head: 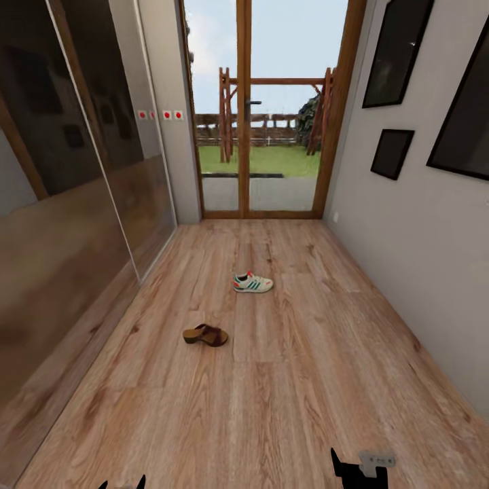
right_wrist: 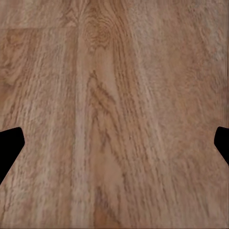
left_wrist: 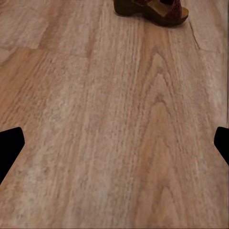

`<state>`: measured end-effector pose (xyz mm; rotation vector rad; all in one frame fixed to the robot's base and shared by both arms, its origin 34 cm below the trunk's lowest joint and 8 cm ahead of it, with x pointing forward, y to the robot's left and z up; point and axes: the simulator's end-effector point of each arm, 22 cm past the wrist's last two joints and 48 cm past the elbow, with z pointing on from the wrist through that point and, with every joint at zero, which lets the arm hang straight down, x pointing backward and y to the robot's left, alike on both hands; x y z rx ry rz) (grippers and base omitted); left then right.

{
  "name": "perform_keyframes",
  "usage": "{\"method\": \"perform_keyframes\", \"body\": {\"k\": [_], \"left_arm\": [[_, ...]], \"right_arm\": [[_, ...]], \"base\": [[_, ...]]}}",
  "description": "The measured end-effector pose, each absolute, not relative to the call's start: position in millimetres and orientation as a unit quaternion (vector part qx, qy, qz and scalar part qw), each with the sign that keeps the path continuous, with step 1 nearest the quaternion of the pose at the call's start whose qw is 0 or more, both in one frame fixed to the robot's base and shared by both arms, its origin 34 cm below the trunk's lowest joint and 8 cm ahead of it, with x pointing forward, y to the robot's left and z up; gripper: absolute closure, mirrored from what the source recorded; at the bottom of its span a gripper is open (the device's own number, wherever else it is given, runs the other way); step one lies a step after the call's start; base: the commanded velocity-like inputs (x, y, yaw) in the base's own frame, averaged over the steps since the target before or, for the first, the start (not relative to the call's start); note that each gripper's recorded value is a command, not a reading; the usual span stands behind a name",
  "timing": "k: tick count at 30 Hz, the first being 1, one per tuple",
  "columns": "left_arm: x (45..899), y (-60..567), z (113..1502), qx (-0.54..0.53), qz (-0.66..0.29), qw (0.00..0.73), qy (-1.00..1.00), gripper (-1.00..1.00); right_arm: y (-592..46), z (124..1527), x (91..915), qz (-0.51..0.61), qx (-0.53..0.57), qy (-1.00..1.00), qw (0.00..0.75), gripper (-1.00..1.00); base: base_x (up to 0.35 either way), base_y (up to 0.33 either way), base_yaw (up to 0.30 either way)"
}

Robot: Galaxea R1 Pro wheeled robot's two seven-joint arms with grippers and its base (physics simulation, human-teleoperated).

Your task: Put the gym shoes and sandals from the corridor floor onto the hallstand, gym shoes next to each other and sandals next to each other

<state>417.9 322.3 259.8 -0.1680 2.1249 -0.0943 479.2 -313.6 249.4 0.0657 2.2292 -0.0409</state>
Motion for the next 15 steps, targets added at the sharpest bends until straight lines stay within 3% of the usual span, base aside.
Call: {"method": "perform_keyframes", "body": {"k": [15], "left_arm": [[417.4,322.5,259.6,-0.069,-0.038,0.483,0.872,-1.00]], "right_arm": [[-312.2,249.3,479.1,-0.015,0.026,0.898,0.440,-1.00]], "base": [[0.184,-0.238,0.000]]}}
